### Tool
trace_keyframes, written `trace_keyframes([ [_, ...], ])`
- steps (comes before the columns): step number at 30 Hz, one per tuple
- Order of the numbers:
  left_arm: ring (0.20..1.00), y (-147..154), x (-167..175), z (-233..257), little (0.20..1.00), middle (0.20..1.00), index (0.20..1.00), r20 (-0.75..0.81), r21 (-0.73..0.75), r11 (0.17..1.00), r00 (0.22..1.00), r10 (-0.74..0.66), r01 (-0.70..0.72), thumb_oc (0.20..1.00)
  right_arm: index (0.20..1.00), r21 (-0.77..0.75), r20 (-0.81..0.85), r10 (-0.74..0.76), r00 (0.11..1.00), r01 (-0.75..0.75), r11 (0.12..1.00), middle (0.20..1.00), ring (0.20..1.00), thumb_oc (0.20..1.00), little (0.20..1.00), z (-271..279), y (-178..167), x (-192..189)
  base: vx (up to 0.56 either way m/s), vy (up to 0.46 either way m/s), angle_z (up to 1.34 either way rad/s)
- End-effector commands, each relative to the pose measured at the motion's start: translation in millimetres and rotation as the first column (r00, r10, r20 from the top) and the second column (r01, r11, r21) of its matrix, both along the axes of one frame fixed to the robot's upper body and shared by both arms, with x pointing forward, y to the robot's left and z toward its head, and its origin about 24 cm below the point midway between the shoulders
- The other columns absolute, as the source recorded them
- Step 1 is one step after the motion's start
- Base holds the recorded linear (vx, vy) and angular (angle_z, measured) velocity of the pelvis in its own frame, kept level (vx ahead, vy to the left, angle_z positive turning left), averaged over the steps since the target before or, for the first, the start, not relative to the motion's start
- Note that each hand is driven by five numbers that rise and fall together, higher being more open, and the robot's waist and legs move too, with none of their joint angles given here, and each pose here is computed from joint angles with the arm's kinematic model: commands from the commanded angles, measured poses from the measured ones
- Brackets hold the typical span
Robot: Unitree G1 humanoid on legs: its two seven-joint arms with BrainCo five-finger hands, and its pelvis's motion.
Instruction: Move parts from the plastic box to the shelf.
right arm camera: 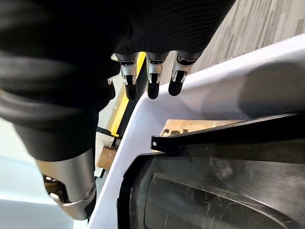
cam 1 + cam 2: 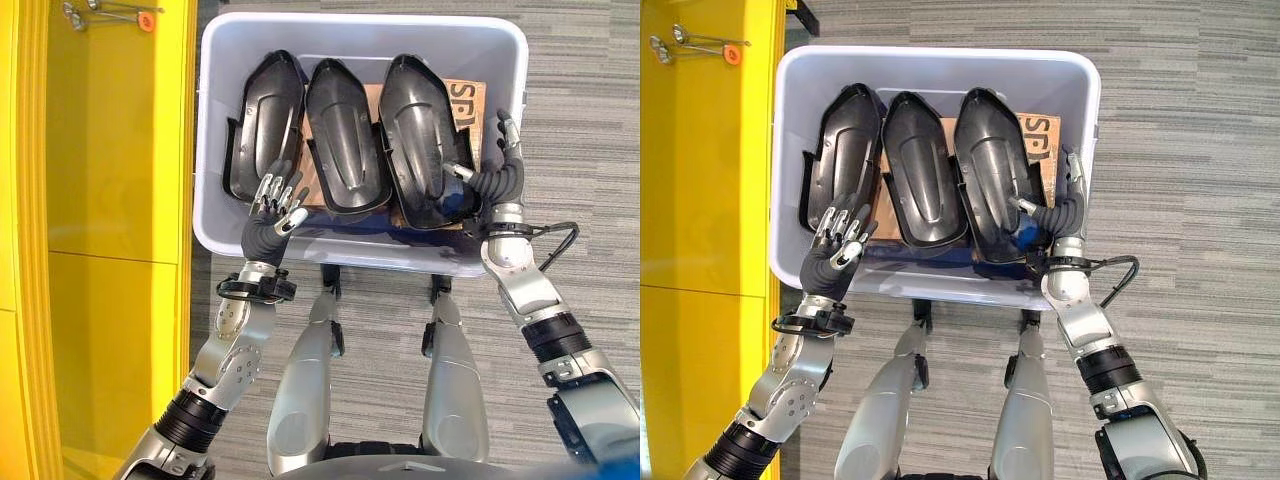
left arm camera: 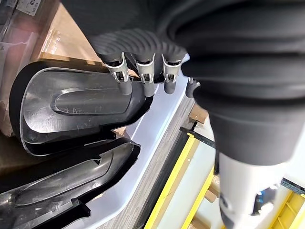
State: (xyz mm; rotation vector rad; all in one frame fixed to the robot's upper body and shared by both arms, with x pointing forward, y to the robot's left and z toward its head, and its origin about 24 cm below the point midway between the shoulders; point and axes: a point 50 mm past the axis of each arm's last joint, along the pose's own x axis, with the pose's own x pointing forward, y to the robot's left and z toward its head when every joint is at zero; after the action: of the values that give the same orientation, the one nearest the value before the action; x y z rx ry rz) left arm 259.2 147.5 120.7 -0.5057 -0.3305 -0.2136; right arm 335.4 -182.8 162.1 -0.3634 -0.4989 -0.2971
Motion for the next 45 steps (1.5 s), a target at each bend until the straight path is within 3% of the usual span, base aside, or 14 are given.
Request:
trace_keyframes([
  [1,1.0,7,-16,27,1.0,1.0,1.0,0.154,0.016,1.0,0.988,0.009,-0.011,1.0,1.0,0.003,0.081,0.041,0.996,-0.041,0.999,1.0,1.0,1.0,1.0,19,7,1,0.0,0.0,0.0],
  [15,1.0,4,-17,24,1.0,1.0,1.0,0.144,0.011,1.0,0.989,-0.022,0.02,1.0,1.0,-0.026,-0.12,-0.093,0.988,0.09,0.996,1.0,1.0,1.0,1.0,-3,-17,33,0.0,0.0,0.0],
  [24,1.0,-2,-16,24,1.0,1.0,1.0,0.146,0.012,0.998,0.988,-0.057,0.055,1.0,1.0,-0.074,-0.281,-0.196,0.94,0.182,0.98,1.0,1.0,1.0,1.0,-18,-42,51,0.0,0.0,0.0],
  [32,1.0,-9,-15,24,1.0,1.0,1.0,0.14,0.01,0.996,0.986,-0.089,0.088,1.0,1.0,-0.066,-0.521,-0.243,0.818,0.245,0.967,1.0,1.0,1.0,1.0,-56,-61,54,0.0,0.0,0.0],
  [33,1.0,-10,-15,23,1.0,1.0,1.0,0.138,0.012,0.996,0.986,-0.094,0.093,1.0,0.583,-0.084,-0.552,-0.241,0.799,0.234,0.969,0.583,0.583,0.583,0.583,-62,-61,52,0.0,0.0,0.0],
  [34,1.0,-11,-14,23,1.0,1.0,1.0,0.137,0.013,0.995,0.986,-0.096,0.095,1.0,0.445,-0.164,-0.574,-0.259,0.777,0.201,0.966,0.445,0.445,0.445,0.445,-67,-59,52,0.0,0.0,0.0],
  [35,1.0,-11,-14,23,1.0,1.0,1.0,0.14,0.012,0.995,0.985,-0.098,0.097,1.0,0.2,-0.2,-0.586,-0.257,0.769,0.17,0.965,0.2,0.2,0.2,0.2,-70,-56,52,0.0,0.0,0.0],
  [40,1.0,-11,-13,24,1.0,1.0,1.0,0.143,0.01,0.996,0.986,-0.089,0.088,1.0,0.2,-0.368,-0.609,-0.294,0.737,0.066,0.928,0.2,0.2,0.2,0.2,-84,-45,49,0.0,0.0,0.0],
  [45,1.0,-11,-11,25,1.0,1.0,1.0,0.149,0.014,0.996,0.985,-0.084,0.083,1.0,0.2,-0.401,-0.588,-0.277,0.76,0.024,0.916,0.2,0.2,0.2,0.2,-84,-34,50,0.0,0.0,0.0],
])
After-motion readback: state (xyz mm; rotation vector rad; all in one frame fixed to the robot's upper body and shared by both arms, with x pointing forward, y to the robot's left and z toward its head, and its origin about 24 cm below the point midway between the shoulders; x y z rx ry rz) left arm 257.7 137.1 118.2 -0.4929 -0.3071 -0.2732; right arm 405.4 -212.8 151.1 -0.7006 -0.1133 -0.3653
